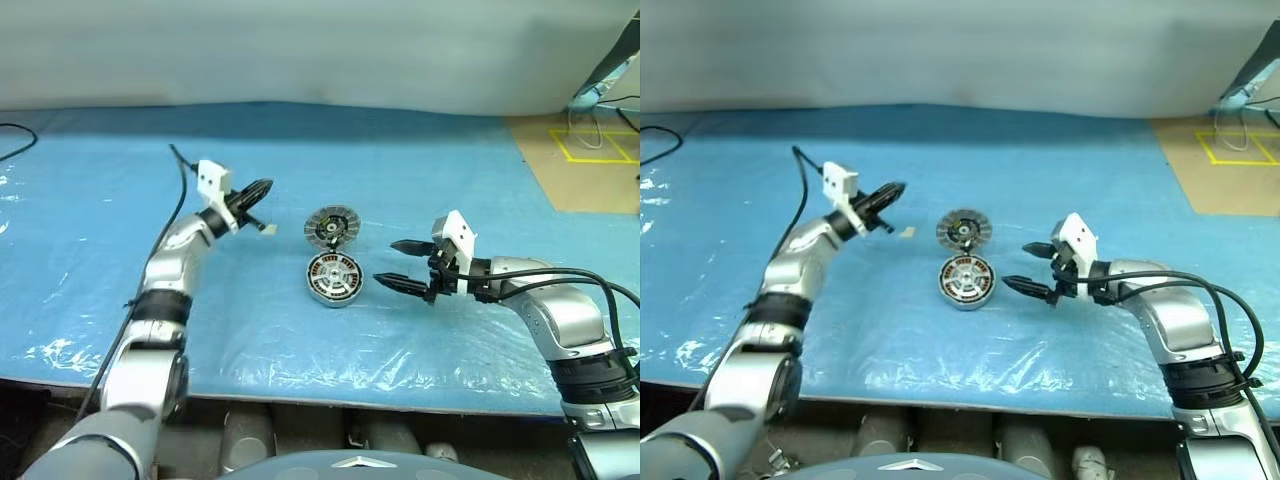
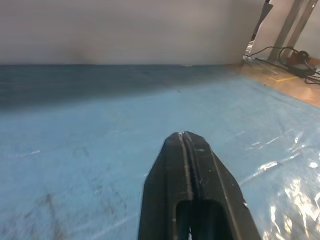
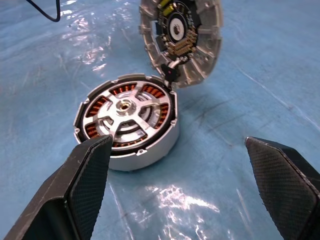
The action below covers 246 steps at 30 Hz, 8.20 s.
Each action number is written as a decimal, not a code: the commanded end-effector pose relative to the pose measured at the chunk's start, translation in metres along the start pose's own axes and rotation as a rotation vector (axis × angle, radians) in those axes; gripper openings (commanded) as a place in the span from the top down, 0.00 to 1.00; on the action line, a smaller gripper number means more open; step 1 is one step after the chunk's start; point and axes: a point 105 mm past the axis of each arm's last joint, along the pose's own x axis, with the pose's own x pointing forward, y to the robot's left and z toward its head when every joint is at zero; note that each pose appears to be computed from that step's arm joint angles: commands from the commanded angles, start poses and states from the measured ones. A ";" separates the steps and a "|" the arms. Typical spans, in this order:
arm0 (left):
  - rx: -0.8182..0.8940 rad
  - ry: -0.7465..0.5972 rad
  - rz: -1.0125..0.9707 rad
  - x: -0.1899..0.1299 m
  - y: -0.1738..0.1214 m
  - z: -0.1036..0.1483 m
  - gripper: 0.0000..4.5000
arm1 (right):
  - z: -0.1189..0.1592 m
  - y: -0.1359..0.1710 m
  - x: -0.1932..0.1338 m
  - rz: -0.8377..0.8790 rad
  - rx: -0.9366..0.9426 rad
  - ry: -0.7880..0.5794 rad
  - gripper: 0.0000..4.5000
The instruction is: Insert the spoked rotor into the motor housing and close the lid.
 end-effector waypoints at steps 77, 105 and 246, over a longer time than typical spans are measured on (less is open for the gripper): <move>-0.013 0.405 -0.590 -0.150 -0.121 -0.059 1.00 | -0.002 0.032 0.075 0.277 -0.328 0.068 0.34; -0.012 0.353 -0.591 -0.127 -0.132 -0.037 1.00 | -0.038 0.029 0.094 0.223 -0.159 0.139 0.34; 0.210 0.377 -0.383 -0.066 -0.076 -0.085 1.00 | 0.001 0.022 0.078 0.086 0.775 -0.248 0.74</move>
